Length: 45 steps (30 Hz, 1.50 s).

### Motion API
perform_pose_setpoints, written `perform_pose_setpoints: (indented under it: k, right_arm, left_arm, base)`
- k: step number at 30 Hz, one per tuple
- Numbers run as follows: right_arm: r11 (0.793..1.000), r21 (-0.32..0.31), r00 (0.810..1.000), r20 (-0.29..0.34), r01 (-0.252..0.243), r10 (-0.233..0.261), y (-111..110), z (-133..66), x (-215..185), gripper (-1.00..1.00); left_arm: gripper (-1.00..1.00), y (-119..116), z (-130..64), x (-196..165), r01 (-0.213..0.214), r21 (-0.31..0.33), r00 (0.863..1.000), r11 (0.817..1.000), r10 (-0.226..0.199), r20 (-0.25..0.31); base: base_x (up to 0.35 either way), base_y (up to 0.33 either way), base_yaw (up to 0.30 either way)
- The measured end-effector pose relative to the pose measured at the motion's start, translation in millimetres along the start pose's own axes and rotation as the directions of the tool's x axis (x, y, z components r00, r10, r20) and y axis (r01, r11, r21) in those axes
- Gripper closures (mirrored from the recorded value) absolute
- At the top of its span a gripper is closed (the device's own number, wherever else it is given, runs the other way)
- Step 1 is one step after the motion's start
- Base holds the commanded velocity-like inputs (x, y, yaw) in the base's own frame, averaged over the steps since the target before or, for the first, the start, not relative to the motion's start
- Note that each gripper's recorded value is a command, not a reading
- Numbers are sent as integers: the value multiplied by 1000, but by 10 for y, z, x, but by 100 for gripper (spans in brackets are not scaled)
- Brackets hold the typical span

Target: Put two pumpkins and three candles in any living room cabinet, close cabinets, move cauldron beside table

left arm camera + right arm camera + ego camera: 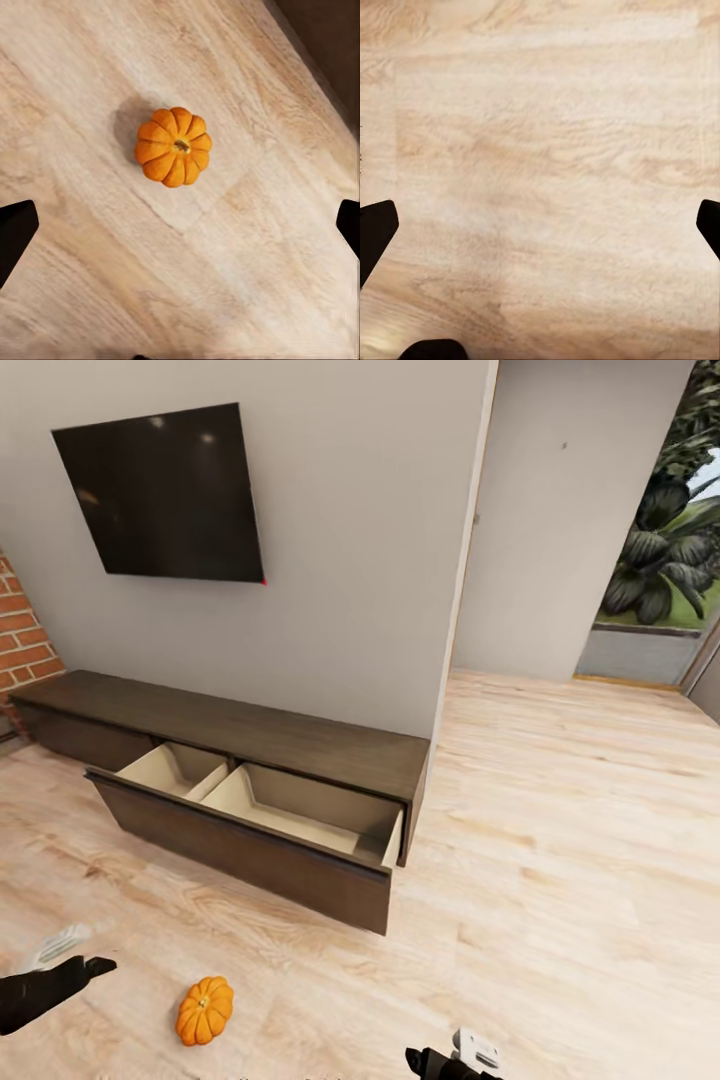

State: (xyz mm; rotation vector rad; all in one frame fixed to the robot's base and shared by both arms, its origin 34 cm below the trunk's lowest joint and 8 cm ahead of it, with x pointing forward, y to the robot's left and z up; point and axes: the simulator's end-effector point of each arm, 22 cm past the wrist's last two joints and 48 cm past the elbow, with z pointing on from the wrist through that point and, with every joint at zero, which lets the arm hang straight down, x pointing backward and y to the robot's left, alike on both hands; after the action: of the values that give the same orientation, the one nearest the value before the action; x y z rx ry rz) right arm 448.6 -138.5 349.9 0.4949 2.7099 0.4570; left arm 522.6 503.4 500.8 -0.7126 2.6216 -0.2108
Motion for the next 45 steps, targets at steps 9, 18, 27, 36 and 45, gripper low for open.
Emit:
perform_pose_setpoints:
  k: [9, 18, 27, 36, 45]
  right_arm:
    - [999, -11, 999, 6, 34, -34, 82, 29, 34, -100]
    - [999, -11, 999, 6, 47, -47, 90, 56, 80, -100]
    - [996, -20, 995, 49, 85, -83, 241, -62, -4, -100]
    - [992, -25, 991, 55, 121, -120, 364, -177, 10, -100]
    - [991, -20, 986, 108, 131, -128, 432, -320, -108, -100]
  left_arm:
    - [-100, -103, 118, 214, -72, 20, 995, 997, 73, -70]
    - [-100, -129, 186, 327, -93, 16, 990, 996, 94, -100]
    - [-100, -226, 143, 432, -156, 0, 977, 988, 154, -148]
    - [-100, -463, 331, 884, -292, -114, 942, 950, 265, -208]
    - [-100, -627, 244, 915, -312, -130, 936, 941, 281, -213]
  base:
    - [1, 0, 217]
    - [0, 0, 203]
    - [0, 0, 197]
    - [0, 0, 119]
    - [0, 0, 56]
